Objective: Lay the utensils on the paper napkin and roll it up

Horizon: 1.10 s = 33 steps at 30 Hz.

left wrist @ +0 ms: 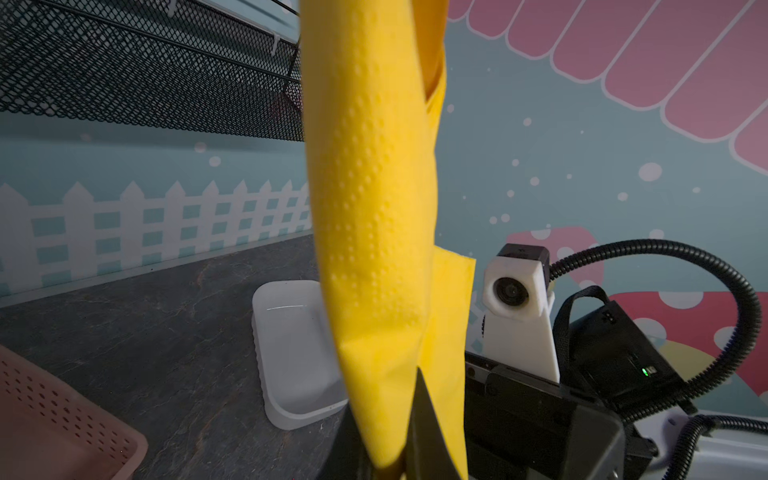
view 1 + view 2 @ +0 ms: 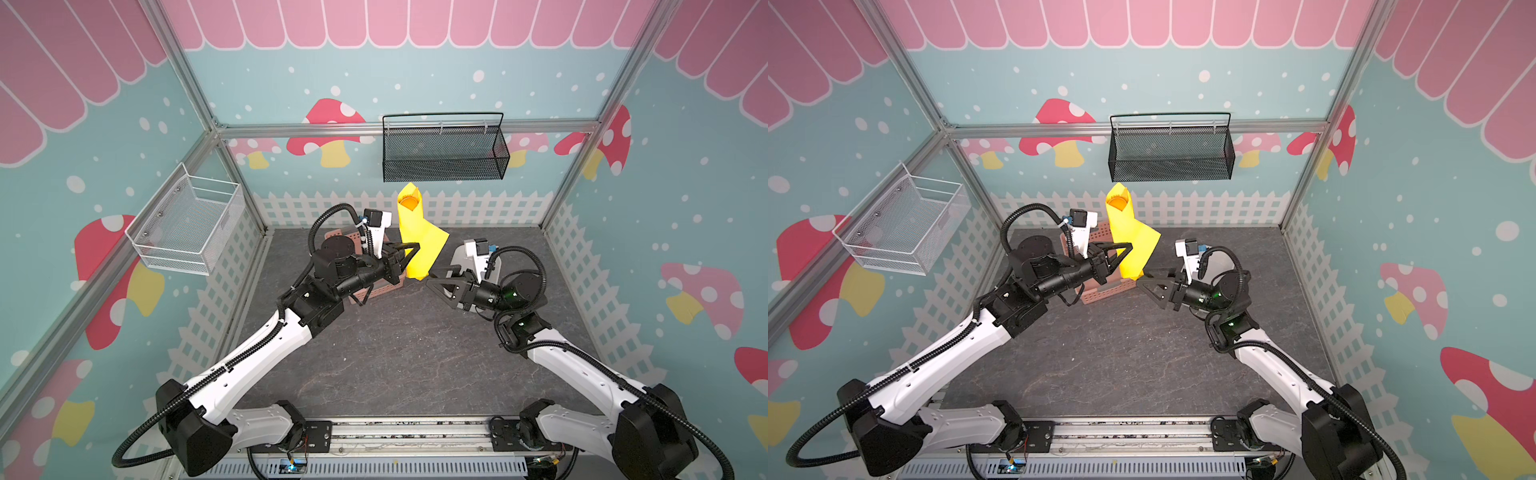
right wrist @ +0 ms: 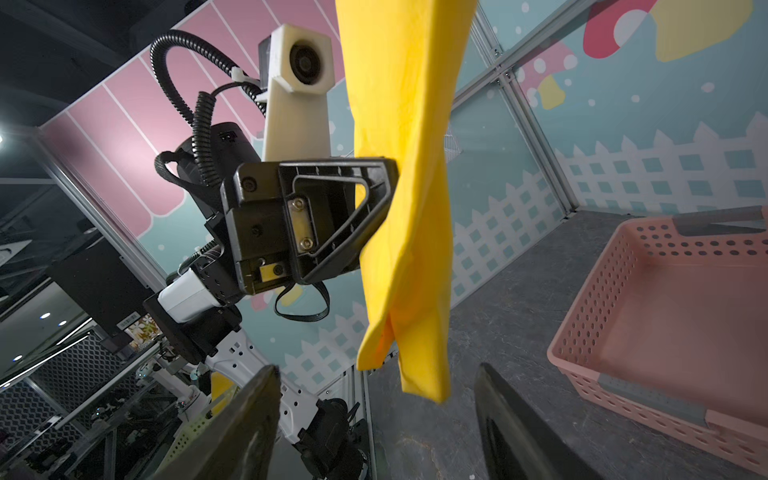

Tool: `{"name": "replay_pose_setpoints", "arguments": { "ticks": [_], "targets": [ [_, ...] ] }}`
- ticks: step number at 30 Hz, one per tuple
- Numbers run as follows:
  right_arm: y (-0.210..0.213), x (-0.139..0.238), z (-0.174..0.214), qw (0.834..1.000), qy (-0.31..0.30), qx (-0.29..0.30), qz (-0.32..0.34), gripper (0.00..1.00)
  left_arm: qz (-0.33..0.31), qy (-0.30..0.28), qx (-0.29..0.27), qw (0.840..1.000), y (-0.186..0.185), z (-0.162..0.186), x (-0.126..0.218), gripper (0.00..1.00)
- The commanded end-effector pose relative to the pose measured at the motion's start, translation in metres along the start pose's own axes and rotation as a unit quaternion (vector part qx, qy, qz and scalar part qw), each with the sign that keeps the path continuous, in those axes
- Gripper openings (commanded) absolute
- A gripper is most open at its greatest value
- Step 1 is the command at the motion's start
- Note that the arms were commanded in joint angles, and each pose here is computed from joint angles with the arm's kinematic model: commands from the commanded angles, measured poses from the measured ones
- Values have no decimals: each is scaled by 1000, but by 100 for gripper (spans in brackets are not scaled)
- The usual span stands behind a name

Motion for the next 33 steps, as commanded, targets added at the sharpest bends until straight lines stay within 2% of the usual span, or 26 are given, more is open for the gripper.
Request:
{"name": "replay_pose_setpoints", "arguments": {
  "ticks": [1,7,27,33],
  "targets": [
    [4,-6,-13,999,-26,0,-34,75,3,-19,-12,1000,-4,-10,0,4],
    [-9,-18,-9,998,-24,-26,-47,68,5,-24,-1,1000,-3,-10,-5,4],
    [-16,-23,-6,997,-23,-24,-63,19,16,-35,4,999,-7,-17,-8,4],
    [-14,-22,-8,997,-25,-17,-68,5,21,-38,15,999,-7,-19,-7,8]
  ]
}}
Point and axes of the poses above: each gripper's point midway between its finger pads, its own x axis back along the fingers, its own y axis along the line the jaws close on, z = x × y, the point moved 10 cm from there along x, back along the fingers, and after that the axes turned 15 degrees about x, right-handed, at the moved point
